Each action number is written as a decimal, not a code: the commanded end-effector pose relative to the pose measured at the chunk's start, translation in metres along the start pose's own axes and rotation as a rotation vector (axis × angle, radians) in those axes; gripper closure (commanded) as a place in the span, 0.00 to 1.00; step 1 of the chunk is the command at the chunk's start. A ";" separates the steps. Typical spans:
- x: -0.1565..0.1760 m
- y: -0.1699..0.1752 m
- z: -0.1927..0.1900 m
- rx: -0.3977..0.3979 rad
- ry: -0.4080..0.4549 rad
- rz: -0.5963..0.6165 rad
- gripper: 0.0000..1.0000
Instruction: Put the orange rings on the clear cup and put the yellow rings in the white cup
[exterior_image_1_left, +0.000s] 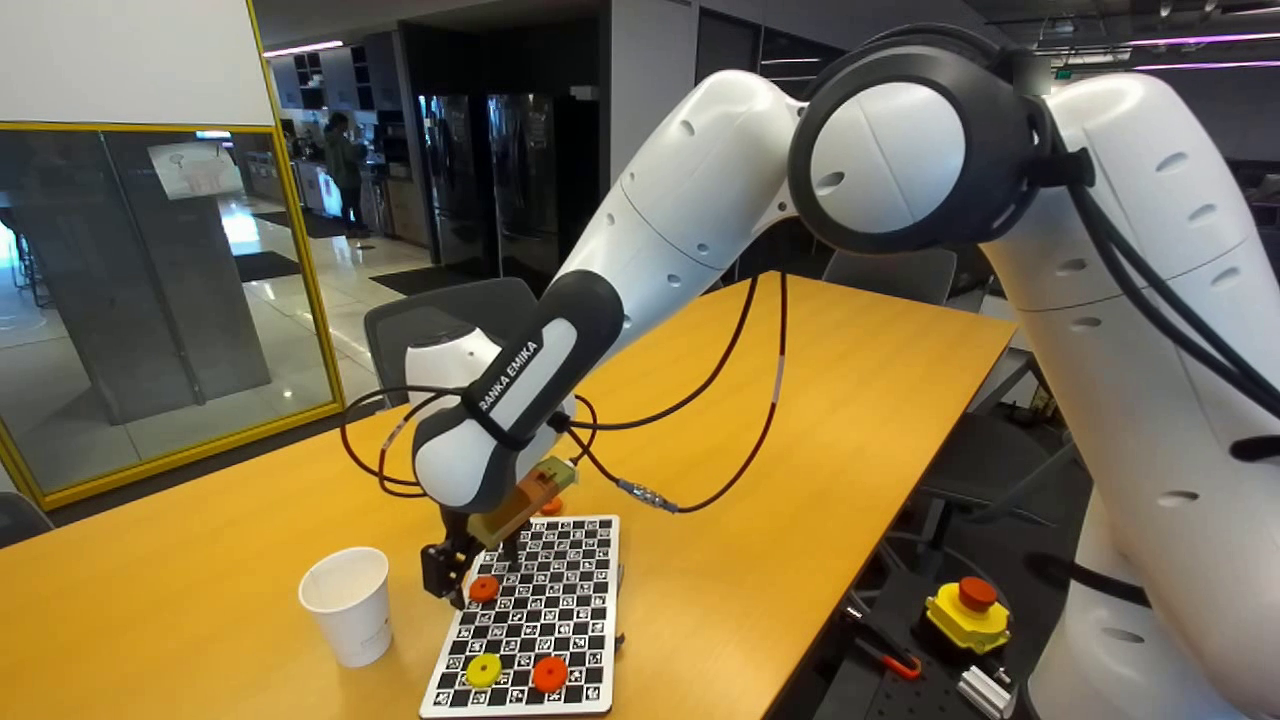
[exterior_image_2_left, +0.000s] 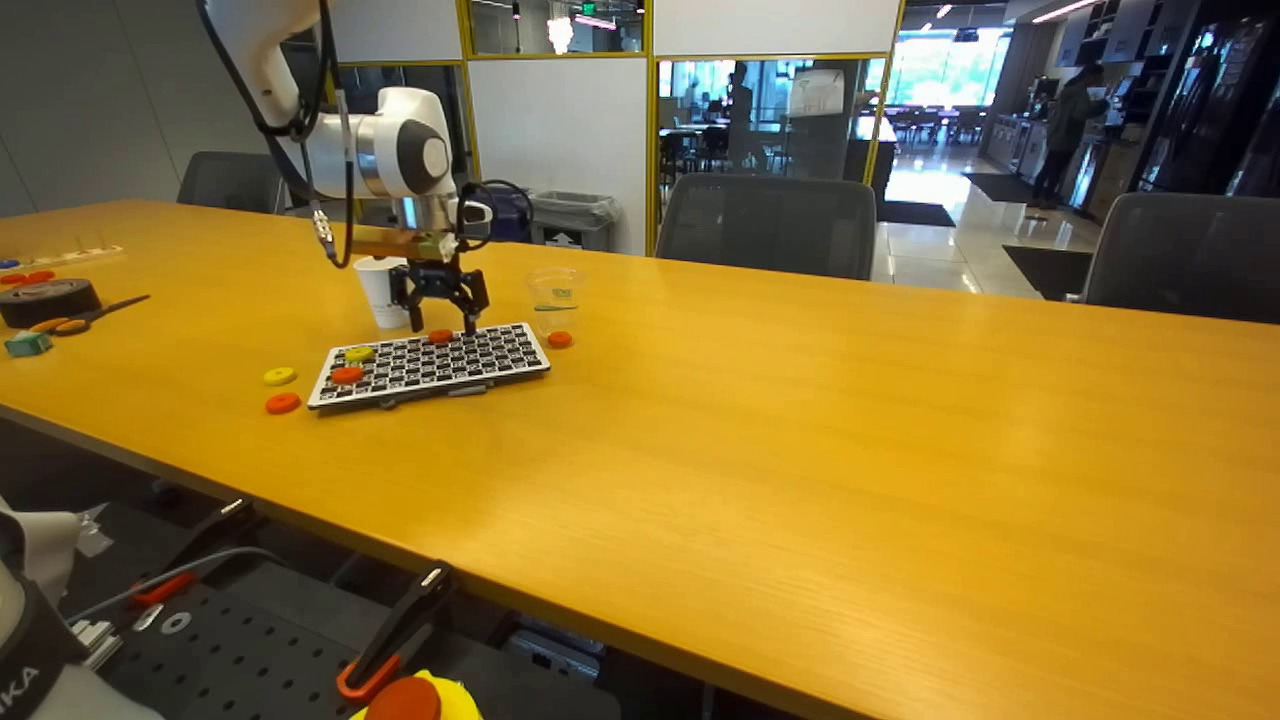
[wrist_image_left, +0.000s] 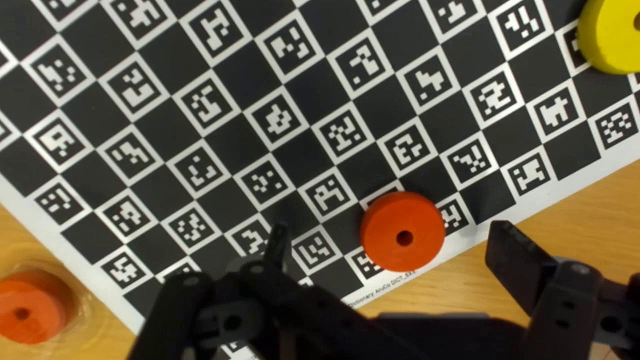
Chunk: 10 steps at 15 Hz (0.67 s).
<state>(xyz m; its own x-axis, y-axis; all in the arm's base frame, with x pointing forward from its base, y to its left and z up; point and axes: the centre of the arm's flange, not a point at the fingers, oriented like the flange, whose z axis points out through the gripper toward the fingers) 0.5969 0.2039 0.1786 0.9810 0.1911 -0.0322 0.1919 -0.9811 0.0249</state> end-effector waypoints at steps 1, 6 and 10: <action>0.010 0.000 0.002 -0.014 0.033 0.005 0.26; 0.013 0.000 0.001 -0.017 0.038 0.008 0.64; 0.012 -0.001 -0.009 -0.017 0.036 0.019 0.77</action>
<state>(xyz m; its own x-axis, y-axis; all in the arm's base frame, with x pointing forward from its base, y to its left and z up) 0.6054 0.2020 0.1825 0.9820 0.1887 -0.0092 0.1889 -0.9815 0.0312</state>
